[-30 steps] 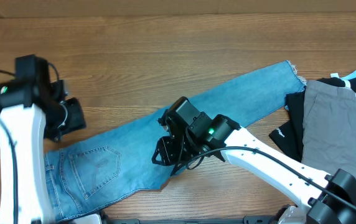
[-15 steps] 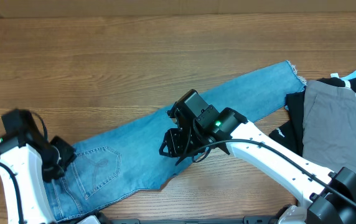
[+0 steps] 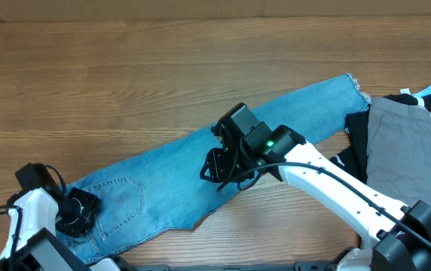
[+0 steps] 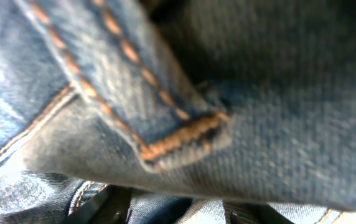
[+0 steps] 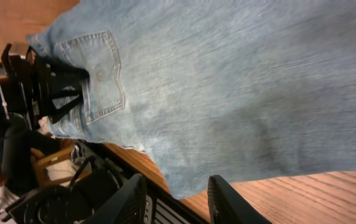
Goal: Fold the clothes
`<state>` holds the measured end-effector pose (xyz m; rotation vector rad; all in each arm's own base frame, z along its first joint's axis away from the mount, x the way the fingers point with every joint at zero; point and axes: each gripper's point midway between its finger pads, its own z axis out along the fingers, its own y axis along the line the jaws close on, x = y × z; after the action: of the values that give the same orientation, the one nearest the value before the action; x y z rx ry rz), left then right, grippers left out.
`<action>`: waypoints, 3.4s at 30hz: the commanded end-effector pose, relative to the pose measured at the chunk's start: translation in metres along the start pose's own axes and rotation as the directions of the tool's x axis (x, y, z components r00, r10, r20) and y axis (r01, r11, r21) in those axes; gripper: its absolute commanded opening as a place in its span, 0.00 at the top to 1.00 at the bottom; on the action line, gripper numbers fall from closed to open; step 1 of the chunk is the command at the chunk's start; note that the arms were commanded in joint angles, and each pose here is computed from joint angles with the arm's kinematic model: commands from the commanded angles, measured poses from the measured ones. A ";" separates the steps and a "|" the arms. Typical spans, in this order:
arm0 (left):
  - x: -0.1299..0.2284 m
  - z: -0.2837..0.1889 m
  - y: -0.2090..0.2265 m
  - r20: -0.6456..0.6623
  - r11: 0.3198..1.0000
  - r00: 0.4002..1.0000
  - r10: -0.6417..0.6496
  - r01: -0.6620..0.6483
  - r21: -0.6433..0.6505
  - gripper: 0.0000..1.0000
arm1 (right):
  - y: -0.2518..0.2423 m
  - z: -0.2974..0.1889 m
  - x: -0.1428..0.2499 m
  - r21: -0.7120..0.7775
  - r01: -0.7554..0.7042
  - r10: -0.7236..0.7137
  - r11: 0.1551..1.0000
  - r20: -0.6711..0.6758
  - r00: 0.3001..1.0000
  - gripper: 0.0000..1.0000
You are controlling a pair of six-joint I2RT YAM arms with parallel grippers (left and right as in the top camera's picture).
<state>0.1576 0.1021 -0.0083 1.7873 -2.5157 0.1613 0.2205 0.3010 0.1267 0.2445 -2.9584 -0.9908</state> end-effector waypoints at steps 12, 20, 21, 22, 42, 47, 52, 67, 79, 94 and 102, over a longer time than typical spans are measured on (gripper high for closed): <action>-0.142 0.017 -0.131 0.233 0.925 0.928 0.292 -0.336 0.177 0.48 | -0.004 -0.010 -0.016 0.034 0.008 -0.010 0.999 0.076 0.997 0.64; -0.199 -0.078 -0.197 0.450 0.879 0.826 0.339 -0.448 0.162 0.34 | -0.004 -0.010 -0.017 0.033 0.009 -0.011 0.999 0.082 0.997 0.64; -0.204 -0.094 -0.206 0.476 0.867 0.810 0.343 -0.468 0.172 0.33 | -0.004 -0.010 -0.017 0.033 0.008 -0.011 0.999 0.082 0.997 0.64; -0.207 -0.105 -0.209 0.486 0.865 0.805 0.340 -0.470 0.173 0.32 | -0.004 -0.010 -0.017 0.033 0.008 -0.011 0.999 0.082 0.997 0.64; -0.128 -0.185 -0.233 0.360 0.708 0.754 0.550 -0.649 0.279 0.29 | -0.176 -0.073 -0.119 0.080 -0.498 0.434 0.863 0.385 0.814 0.65; -0.099 -0.221 -0.231 0.421 0.671 0.685 0.594 -0.711 0.210 0.27 | -0.255 -0.075 -0.106 0.118 -0.689 0.611 0.716 0.372 0.699 0.57; -0.083 -0.232 -0.228 0.441 0.657 0.634 0.635 -0.743 0.123 0.23 | -0.299 -0.102 -0.091 0.139 -0.738 0.647 0.660 0.394 0.653 0.48; -0.059 -0.220 -0.222 0.355 0.646 0.639 0.682 -0.754 0.117 0.23 | -0.309 -0.077 -0.068 0.036 -0.663 0.625 0.748 0.299 0.721 0.35; -0.054 -0.218 -0.216 0.323 0.651 0.648 0.689 -0.750 0.116 0.24 | -0.297 -0.085 -0.105 -0.109 -0.557 0.552 0.823 0.382 0.741 0.93; -0.049 -0.215 -0.208 0.289 0.655 0.654 0.699 -0.748 0.107 0.24 | -0.265 -0.339 -0.066 0.166 -0.647 0.320 0.744 0.762 0.563 0.96; -0.046 -0.214 -0.205 0.273 0.657 0.658 0.702 -0.746 0.109 0.23 | -0.214 -0.422 -0.072 0.191 -0.572 0.146 0.798 0.859 0.490 0.96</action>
<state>0.3622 0.1053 0.2066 0.7580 -3.3224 0.2977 0.3427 -0.1048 0.2988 -1.2322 -3.5746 -0.3829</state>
